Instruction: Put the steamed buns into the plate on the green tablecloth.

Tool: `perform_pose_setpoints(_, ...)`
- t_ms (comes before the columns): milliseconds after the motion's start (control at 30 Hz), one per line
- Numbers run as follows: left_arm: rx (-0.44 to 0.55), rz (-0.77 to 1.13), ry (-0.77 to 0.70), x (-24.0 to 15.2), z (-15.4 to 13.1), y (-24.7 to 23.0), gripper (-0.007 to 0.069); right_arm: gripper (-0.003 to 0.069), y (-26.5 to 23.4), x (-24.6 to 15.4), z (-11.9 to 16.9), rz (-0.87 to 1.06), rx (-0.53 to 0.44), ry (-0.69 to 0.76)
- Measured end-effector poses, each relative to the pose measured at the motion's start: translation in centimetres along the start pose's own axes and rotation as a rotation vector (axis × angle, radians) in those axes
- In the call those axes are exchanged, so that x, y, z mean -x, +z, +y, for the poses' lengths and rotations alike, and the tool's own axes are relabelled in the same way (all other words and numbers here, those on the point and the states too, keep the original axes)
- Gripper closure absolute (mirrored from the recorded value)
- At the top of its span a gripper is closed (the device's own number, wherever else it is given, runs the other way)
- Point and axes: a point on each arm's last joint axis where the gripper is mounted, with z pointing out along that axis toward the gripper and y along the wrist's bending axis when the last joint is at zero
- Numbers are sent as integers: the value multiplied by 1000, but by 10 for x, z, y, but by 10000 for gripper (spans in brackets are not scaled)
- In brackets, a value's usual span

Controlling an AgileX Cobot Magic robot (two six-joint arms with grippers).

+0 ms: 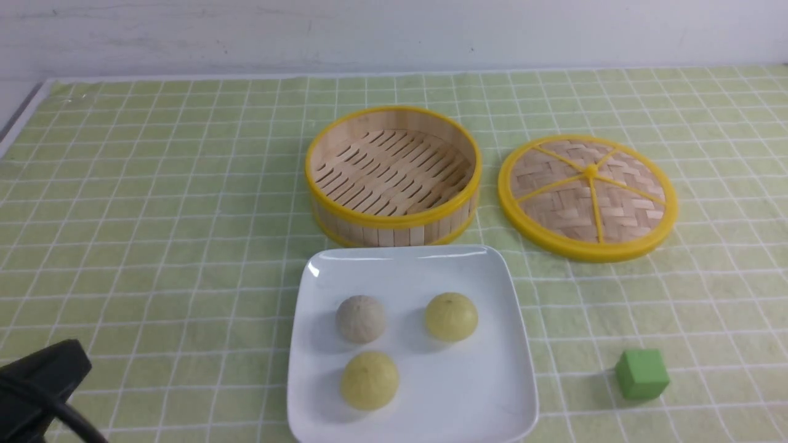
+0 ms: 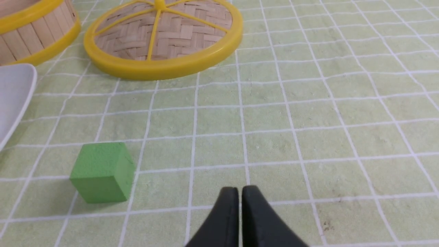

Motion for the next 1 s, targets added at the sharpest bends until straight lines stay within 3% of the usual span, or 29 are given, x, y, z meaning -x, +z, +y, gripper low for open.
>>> perform_pose_setpoints(533, 101, 80, 119, -40, 21, 12, 587, 596, 0, 0, 0, 0, 0, -1)
perform_pose_setpoints(833, 341, 24, 256, -85, 54, 16, 574, 580, 0, 0, 0, 0, 0, -1)
perform_pose_setpoints(1000, 370, -34, 251, -91, 58, 14, 571, 578, 0, 0, 0, 0, 0, -1)
